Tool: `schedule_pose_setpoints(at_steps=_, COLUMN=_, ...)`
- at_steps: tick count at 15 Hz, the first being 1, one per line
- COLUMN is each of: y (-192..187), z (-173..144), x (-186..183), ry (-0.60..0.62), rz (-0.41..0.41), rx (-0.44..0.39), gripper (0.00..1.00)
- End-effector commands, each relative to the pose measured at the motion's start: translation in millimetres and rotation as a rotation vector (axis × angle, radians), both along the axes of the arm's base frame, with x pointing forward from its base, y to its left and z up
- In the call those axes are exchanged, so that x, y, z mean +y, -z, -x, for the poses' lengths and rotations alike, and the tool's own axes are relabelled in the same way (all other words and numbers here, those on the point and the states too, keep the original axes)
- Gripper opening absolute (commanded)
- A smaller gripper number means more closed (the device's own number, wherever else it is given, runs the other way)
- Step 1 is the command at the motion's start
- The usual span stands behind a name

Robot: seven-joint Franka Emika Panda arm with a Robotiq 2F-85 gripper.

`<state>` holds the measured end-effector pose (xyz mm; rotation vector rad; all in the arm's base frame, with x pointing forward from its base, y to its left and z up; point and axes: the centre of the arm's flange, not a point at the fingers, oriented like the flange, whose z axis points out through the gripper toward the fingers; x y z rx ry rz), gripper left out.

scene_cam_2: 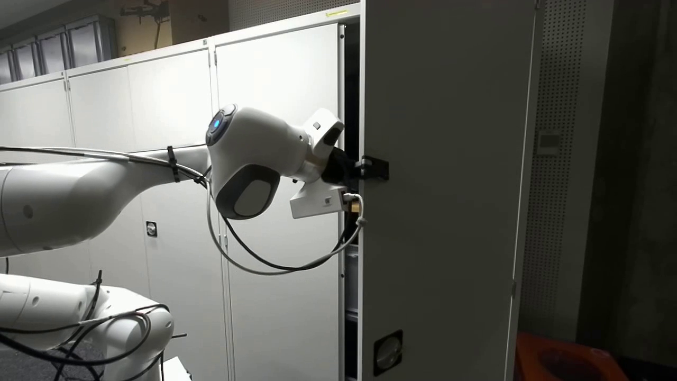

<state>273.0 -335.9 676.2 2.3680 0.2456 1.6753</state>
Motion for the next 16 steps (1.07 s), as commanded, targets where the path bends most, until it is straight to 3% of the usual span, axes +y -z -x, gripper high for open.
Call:
schedule_pose_setpoints(at_steps=1, y=-8, z=-13, x=25, ry=-0.074, rz=0.015, rx=0.006, gripper=1.00)
schedule_pose_setpoints(at_steps=16, y=-17, z=-25, x=70, ry=-0.168, rz=0.041, rx=0.037, gripper=1.00)
